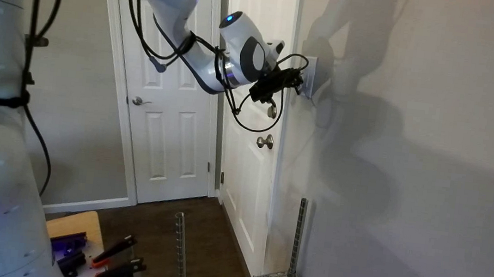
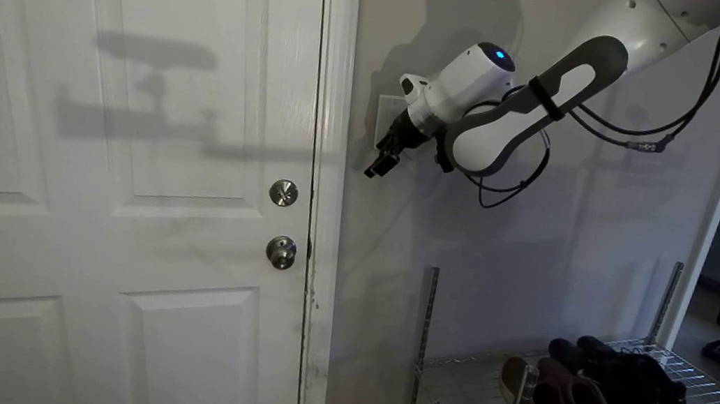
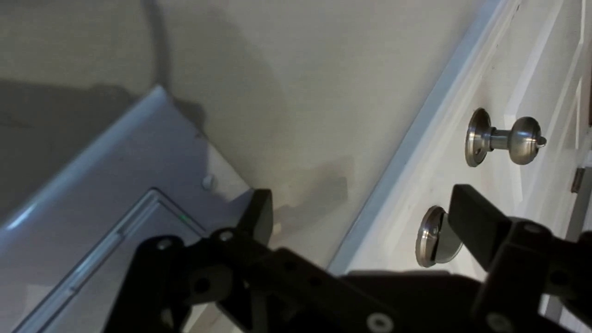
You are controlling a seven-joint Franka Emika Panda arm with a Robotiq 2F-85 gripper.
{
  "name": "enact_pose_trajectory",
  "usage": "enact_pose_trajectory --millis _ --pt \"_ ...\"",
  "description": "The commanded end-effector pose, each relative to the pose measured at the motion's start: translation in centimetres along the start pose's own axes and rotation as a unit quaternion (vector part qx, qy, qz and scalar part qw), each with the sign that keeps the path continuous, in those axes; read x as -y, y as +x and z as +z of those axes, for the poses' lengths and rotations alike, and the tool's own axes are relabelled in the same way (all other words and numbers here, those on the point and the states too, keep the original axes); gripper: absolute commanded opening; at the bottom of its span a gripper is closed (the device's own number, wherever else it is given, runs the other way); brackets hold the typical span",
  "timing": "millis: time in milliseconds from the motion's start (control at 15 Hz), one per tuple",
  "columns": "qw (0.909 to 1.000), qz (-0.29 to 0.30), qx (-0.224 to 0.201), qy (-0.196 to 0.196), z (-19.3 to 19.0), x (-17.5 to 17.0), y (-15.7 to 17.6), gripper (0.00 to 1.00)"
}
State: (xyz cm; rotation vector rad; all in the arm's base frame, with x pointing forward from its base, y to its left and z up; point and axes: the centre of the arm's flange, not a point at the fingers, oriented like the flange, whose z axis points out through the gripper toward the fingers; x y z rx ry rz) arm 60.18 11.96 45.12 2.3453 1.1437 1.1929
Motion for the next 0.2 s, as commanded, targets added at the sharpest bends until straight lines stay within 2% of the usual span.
enact_pose_trajectory --millis 0,133 --pt "1.0000 0.000 0.000 0.000 0.00 0.00 0.00 1.00" --pt "1.0000 0.000 0.000 0.000 0.01 0.01 0.00 1.00"
